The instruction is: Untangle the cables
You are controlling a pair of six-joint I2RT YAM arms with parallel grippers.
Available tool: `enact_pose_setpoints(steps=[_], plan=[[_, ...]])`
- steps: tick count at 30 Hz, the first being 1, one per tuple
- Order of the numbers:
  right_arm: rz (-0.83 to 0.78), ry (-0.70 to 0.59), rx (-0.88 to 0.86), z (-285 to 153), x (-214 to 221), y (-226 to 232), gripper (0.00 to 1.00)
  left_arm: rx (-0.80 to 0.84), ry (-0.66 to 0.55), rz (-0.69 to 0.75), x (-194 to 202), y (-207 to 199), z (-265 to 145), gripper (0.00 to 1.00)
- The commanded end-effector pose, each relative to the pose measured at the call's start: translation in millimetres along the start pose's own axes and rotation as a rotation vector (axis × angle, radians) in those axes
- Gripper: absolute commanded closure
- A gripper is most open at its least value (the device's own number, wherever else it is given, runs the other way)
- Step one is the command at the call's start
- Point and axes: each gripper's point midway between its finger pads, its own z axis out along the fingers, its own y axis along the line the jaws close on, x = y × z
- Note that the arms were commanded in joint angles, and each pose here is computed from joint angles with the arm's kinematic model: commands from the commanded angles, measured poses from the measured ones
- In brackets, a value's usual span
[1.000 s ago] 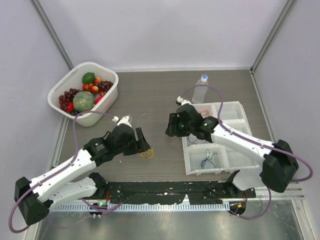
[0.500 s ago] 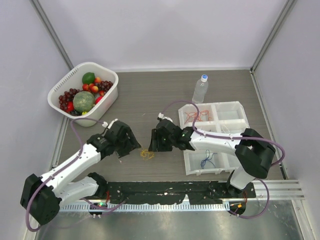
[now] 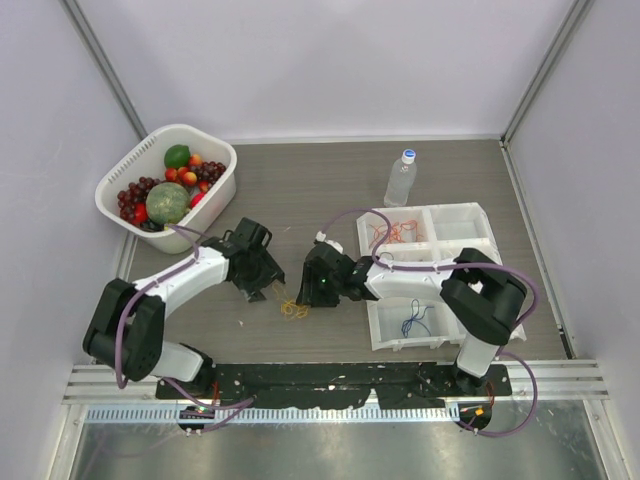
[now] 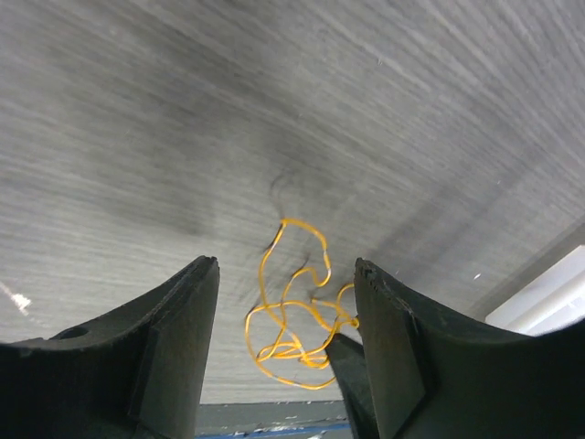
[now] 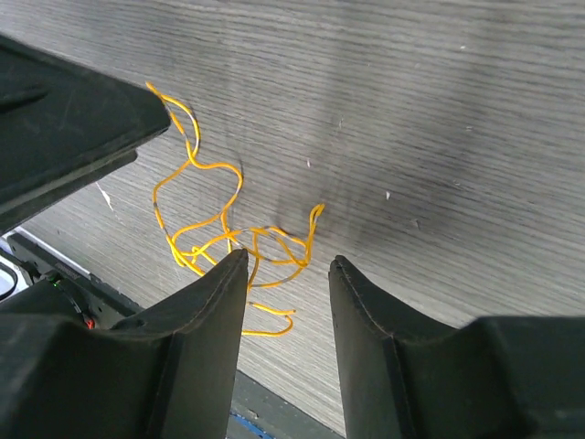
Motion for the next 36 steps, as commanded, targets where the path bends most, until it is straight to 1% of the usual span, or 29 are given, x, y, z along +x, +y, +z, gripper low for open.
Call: enact_pose_setpoints(steps=[1,4,5,8,9,10,11,14,15,16,17,18,19,20,21,22,25,30,32,36], plan=[[0.023,-0.048,-0.024,1.0,-16.8,16.6,0.55,0.015,0.016,-0.013,-6.3,-17.2,8.1,0.38],[0.019,-0.037,-0.001,5.3,-14.4,9.6,0.58,0.002,0.042,-0.017,-0.8,-12.7,17.4,0.44],[0.018,-0.040,-0.003,4.8,-15.6,10.2,0.61,0.001,0.048,-0.018,0.8,-12.1,19.1,0.46],[0.004,-0.034,-0.009,5.0,-15.2,11.4,0.65,0.007,0.051,-0.027,1.7,-11.9,22.9,0.48],[-0.005,-0.038,-0.011,3.6,-16.4,12.4,0.66,0.012,0.051,-0.026,1.3,-13.2,23.7,0.51],[-0.011,-0.040,-0.012,2.6,-17.1,12.7,0.68,0.020,0.049,-0.023,0.6,-15.1,23.5,0.55],[-0.022,-0.048,-0.017,0.2,-19.3,14.8,0.73,0.027,0.049,-0.023,0.3,-17.0,23.5,0.58],[-0.047,-0.060,-0.010,-5.8,-23.5,15.4,0.79,0.078,0.060,-0.003,0.6,-28.4,23.3,0.78],[-0.065,-0.061,-0.013,-8.8,-24.3,17.1,0.83,0.090,0.059,0.007,-0.1,-31.5,22.4,0.85],[-0.070,-0.064,-0.016,-11.3,-25.2,18.5,0.85,0.104,0.055,0.020,-1.5,-35.2,19.8,0.90],[-0.082,-0.062,-0.015,-14.1,-24.9,18.9,0.88,0.109,0.040,0.034,-4.6,-37.0,15.8,0.94],[-0.084,-0.093,0.006,-14.9,-31.3,15.6,0.91,0.113,0.019,0.051,-8.8,-38.6,10.3,0.95],[-0.096,-0.103,0.019,-19.0,-33.1,13.1,0.93,0.123,-0.013,0.067,-14.7,-41.6,2.2,0.96],[-0.105,-0.106,0.028,-20.9,-33.6,11.2,0.97,0.115,-0.048,0.088,-20.7,-39.9,-4.6,0.97],[-0.121,-0.121,0.052,-25.7,-36.5,6.7,0.98,0.117,-0.082,0.103,-26.4,-40.2,-14.8,0.98],[-0.138,-0.135,0.063,-31.4,-39.3,5.1,0.99,0.097,-0.142,0.116,-36.4,-35.9,-25.3,1.00],[-0.173,-0.181,0.139,-45.0,-46.8,-10.7,0.99,0.078,-0.258,0.124,-52.9,-26.0,-56.9,1.00],[-0.222,-0.257,0.230,-74.7,-57.8,-31.5,0.99,0.153,-0.423,0.072,-70.5,-20.6,-112.7,1.00],[-0.243,-0.295,0.294,-87.8,-63.6,-44.9,0.99,0.164,-0.462,0.054,-75.1,-17.8,-128.4,1.00],[-0.262,-0.343,0.358,-108.2,-71.0,-57.2,0.99,0.125,-0.524,0.039,-82.6,-4.5,-146.8,1.00]])
